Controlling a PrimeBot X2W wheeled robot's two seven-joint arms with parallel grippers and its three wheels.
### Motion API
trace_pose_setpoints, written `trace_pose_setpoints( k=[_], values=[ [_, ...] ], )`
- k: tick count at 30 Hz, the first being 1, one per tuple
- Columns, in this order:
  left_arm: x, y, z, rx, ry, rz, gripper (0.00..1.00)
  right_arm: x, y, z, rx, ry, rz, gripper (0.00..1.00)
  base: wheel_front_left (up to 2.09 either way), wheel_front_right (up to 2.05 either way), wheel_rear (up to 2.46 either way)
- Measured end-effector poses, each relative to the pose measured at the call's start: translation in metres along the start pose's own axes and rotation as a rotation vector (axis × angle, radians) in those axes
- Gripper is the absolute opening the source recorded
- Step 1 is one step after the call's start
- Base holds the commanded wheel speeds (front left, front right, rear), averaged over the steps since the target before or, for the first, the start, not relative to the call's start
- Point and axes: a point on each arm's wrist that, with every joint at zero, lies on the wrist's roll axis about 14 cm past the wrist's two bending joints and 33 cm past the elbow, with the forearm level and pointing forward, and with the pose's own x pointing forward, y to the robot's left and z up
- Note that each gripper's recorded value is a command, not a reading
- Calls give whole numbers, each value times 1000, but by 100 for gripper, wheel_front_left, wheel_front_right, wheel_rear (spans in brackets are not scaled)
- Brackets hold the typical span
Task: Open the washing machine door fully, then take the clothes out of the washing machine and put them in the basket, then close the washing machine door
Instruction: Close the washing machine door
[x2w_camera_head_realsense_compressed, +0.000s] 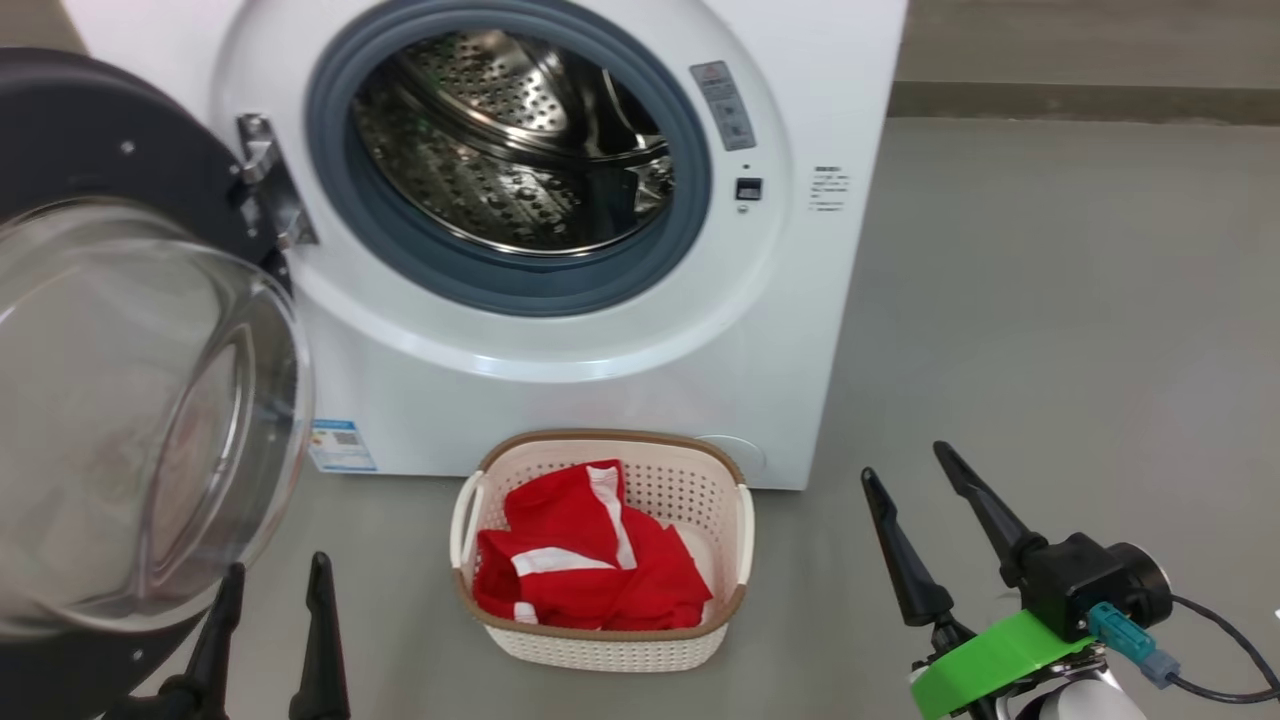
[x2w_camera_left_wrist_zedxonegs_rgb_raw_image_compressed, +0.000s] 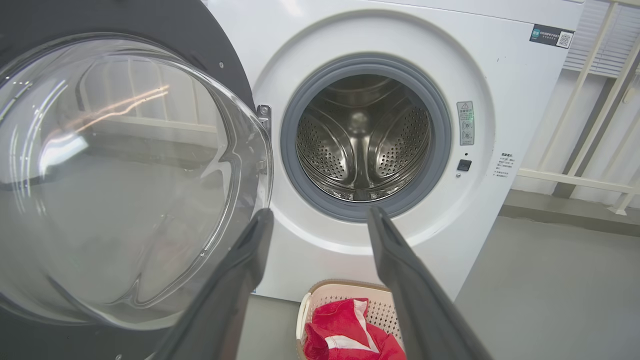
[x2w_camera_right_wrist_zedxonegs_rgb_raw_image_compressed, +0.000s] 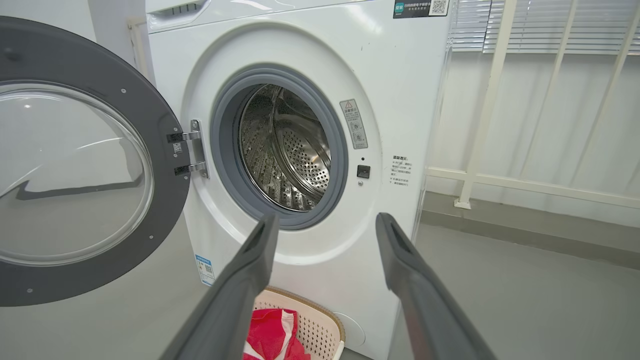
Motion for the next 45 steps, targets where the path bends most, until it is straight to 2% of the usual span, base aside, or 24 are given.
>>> trace_pose_setpoints(
  k=[19, 31, 43, 44, 45],
  values=[
    [-49, 71, 37, 34, -100, 234, 100, 31, 86, -9, 24, 17, 263, 100, 0, 0, 0],
    [-82, 103, 53, 61, -136, 352, 100, 38, 132, -12, 37, 24, 396, 100, 0, 0, 0],
    [-92, 111, 55, 68, -141, 399, 100, 37, 140, -18, 39, 41, 422, 100, 0, 0, 0],
    [-94, 111, 54, 68, -137, 401, 82, 36, 140, -18, 38, 41, 423, 100, 0, 0, 0],
    [-95, 111, 53, 67, -133, 402, 41, 36, 141, -17, 37, 40, 425, 100, 0, 0, 0]
  ],
)
